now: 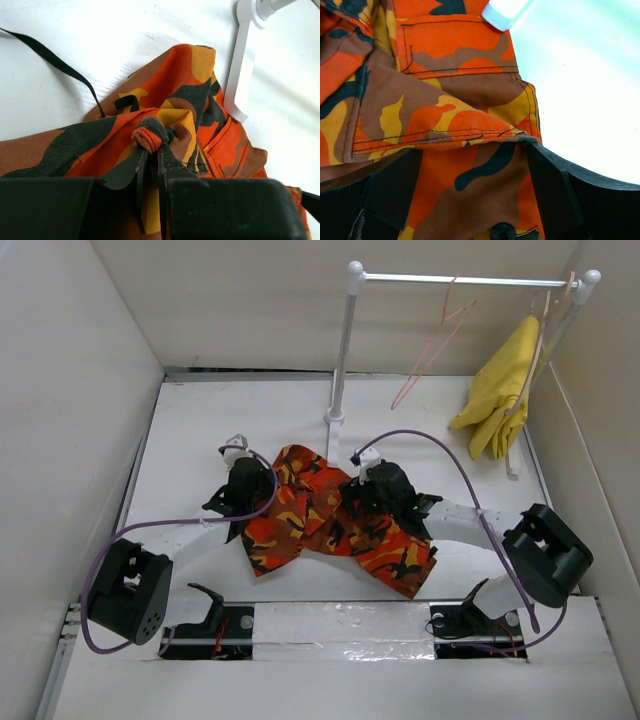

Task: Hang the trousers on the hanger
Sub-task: Flatten out the trousers at the center of the board.

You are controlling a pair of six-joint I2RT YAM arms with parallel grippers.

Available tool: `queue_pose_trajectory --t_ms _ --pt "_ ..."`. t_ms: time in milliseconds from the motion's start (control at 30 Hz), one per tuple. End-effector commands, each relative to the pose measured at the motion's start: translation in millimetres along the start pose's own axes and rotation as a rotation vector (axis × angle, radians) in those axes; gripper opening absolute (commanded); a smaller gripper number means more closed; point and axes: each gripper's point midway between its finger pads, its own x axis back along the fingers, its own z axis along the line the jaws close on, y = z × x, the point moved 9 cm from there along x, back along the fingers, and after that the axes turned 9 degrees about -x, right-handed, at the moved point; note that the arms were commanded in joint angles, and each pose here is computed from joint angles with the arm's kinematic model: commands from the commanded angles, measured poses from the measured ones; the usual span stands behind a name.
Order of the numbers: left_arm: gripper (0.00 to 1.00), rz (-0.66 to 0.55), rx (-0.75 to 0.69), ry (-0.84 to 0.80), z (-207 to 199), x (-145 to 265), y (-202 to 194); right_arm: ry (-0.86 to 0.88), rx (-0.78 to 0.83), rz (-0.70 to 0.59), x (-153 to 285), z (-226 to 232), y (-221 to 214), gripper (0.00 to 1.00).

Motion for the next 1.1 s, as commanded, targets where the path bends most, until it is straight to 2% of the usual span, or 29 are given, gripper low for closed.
queue_pose_trajectory --t_ms 0,167,200,367,533,667,800,1000,1033,1067 --pt "0.00 -0.099 0.021 -0.050 -14.2 -1.5 30.4 -0.029 0.035 -0.030 -7.5 3.4 10.8 0.91" --pt "0.00 -0.185 0.049 -0.094 -27.3 6.9 66.1 -0.079 0.073 -0.058 -7.6 6.4 21.2 0.95" --pt "0.00 -0.216 0.055 -0.102 -32.1 11.0 80.9 -0.095 0.094 -0.028 -6.2 4.7 20.4 0.96" --pt "0.00 -0.276 0.059 -0.126 -42.4 28.7 106.6 -0.064 0.130 -0.062 10.0 11.3 40.3 0.96" --pt "0.00 -0.271 0.090 -0.152 -34.1 36.2 92.1 -0.068 0.058 -0.106 12.8 -19.6 27.4 0.97" --pt "0.00 -0.265 0.094 -0.151 -33.0 37.8 90.5 0.085 0.040 -0.035 -3.2 -21.4 23.7 0.95" --pt "0.00 -0.283 0.092 -0.142 -33.8 40.6 96.2 0.154 0.057 -0.019 -11.4 -15.1 25.7 0.92" --pt "0.00 -0.319 0.094 -0.133 -41.9 39.6 116.6 0.239 0.065 -0.018 -14.9 -7.3 28.4 0.73" --pt "0.00 -0.323 0.105 -0.142 -43.7 38.8 122.4 0.241 0.064 -0.019 -15.0 -7.2 27.8 0.52" --pt "0.00 -0.323 0.108 -0.155 -46.5 39.4 125.2 0.241 0.063 -0.029 -14.6 -7.0 29.2 0.39"
